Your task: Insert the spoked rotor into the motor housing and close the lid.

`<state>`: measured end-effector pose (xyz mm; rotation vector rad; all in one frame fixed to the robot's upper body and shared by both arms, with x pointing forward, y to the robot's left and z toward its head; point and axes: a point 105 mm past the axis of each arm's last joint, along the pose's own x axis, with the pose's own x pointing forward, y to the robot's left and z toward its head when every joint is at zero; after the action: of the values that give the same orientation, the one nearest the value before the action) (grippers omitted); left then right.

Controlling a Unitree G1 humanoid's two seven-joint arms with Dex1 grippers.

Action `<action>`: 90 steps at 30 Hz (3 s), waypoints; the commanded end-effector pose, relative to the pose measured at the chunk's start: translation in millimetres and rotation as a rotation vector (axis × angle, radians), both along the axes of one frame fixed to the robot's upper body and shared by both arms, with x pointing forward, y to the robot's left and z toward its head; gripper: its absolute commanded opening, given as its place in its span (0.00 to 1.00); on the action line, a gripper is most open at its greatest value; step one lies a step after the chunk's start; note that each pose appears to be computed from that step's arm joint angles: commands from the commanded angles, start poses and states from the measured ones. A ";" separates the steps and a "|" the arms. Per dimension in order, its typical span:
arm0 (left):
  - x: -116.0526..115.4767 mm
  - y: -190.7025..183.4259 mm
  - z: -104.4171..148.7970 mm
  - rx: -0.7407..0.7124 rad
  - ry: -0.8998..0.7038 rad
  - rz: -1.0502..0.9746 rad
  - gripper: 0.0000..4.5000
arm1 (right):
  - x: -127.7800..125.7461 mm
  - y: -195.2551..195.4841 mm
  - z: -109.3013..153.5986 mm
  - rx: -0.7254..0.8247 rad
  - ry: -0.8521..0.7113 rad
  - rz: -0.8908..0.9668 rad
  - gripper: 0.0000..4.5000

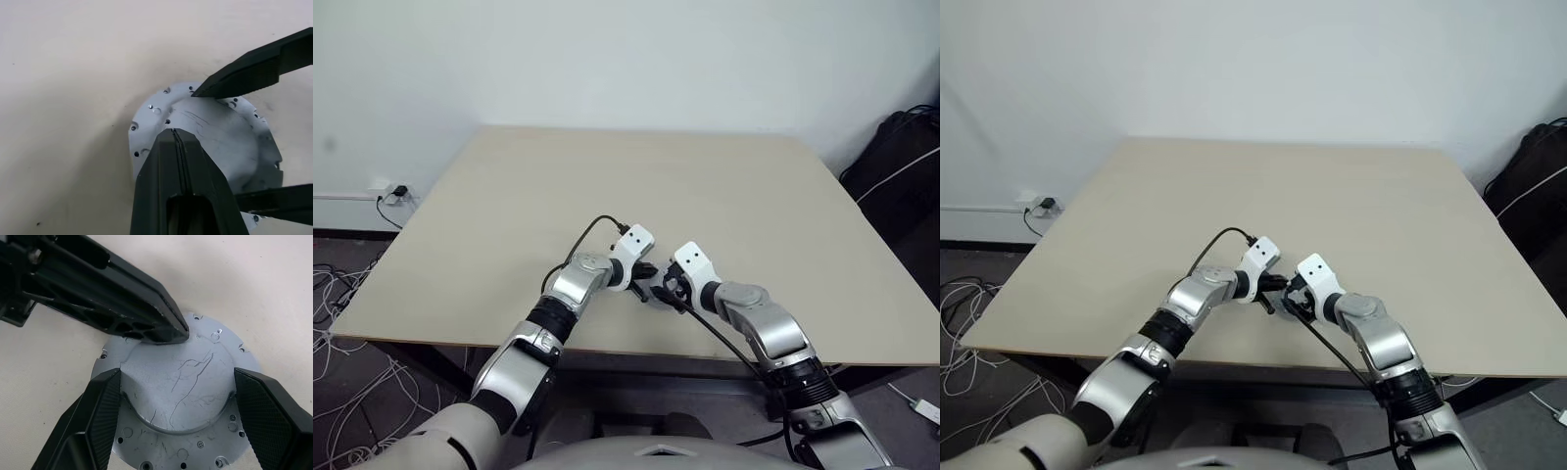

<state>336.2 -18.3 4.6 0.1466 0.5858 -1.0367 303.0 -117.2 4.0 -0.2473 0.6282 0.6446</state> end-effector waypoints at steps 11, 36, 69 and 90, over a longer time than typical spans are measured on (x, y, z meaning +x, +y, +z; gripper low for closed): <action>-11.1 -5.3 -3.6 0.005 0.033 -0.054 0.00 | -18.1 -4.4 -24.0 -0.030 0.116 -0.009 0.93; -14.7 -7.5 -5.4 0.001 0.039 -0.078 0.00 | -51.0 -15.9 33.6 -0.001 -0.068 -0.104 0.99; -13.7 -2.5 -6.5 0.001 0.037 -0.060 0.00 | -16.0 -6.7 4.4 0.664 0.219 -0.710 0.99; -13.9 29.0 -15.8 0.025 0.057 0.016 0.00 | -5.4 8.9 -2.5 1.086 0.460 -0.821 0.99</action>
<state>326.4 -0.8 2.1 0.1283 0.5862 -1.0532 294.6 -141.2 -7.6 1.0184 0.6635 0.0718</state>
